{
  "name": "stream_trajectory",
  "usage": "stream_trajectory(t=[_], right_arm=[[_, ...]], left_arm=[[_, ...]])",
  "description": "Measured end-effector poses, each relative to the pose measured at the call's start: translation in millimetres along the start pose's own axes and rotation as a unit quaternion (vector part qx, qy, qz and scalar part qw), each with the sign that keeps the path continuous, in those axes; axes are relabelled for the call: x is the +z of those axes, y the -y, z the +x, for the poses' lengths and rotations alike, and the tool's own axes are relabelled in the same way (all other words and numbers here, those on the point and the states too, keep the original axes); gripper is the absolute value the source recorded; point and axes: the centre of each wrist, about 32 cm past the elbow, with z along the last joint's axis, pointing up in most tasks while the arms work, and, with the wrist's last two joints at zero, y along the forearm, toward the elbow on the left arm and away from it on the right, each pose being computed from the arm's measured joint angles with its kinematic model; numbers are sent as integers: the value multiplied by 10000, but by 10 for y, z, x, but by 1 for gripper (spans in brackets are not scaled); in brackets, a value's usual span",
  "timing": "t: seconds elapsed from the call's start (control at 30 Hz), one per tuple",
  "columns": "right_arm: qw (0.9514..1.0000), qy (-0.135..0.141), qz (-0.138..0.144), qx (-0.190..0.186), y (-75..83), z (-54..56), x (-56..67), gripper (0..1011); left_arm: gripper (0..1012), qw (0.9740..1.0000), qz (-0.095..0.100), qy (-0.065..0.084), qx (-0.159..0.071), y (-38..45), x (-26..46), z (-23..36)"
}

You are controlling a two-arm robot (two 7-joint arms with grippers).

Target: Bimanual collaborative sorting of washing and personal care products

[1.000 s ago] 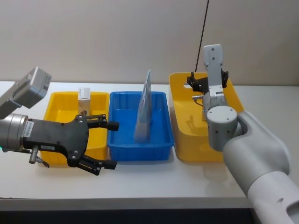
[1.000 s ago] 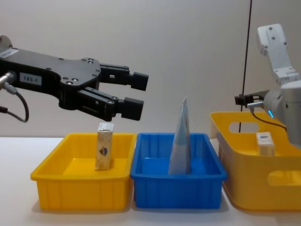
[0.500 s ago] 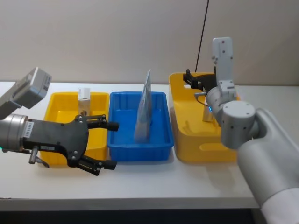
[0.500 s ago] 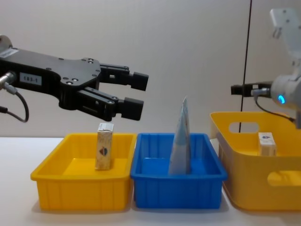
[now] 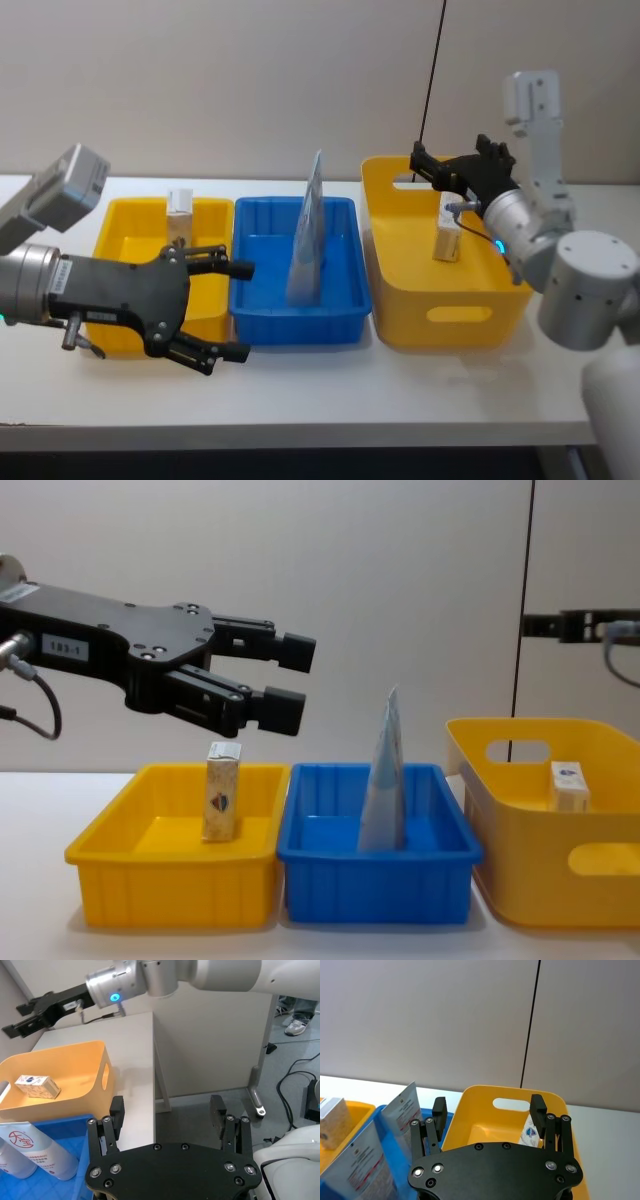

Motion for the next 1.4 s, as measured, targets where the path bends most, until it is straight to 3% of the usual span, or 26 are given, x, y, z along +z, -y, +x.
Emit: stream_trajectory(t=[0.3, 0.6, 0.93, 1.4], right_arm=[[9994, 170, 221, 183, 405, 56, 3, 1003], [9985, 309, 319, 317, 706, 9, -39, 1004], [9976, 374, 264, 514, 923, -108, -124, 1004], [9963, 444, 79, 729, 1075, -297, -308, 1003]], left_arm=[[1001, 10000, 0, 0, 0, 0, 0, 0], [1001, 10000, 0, 0, 0, 0, 0, 0], [1001, 10000, 0, 0, 0, 0, 0, 0], [1001, 10000, 0, 0, 0, 0, 0, 0]])
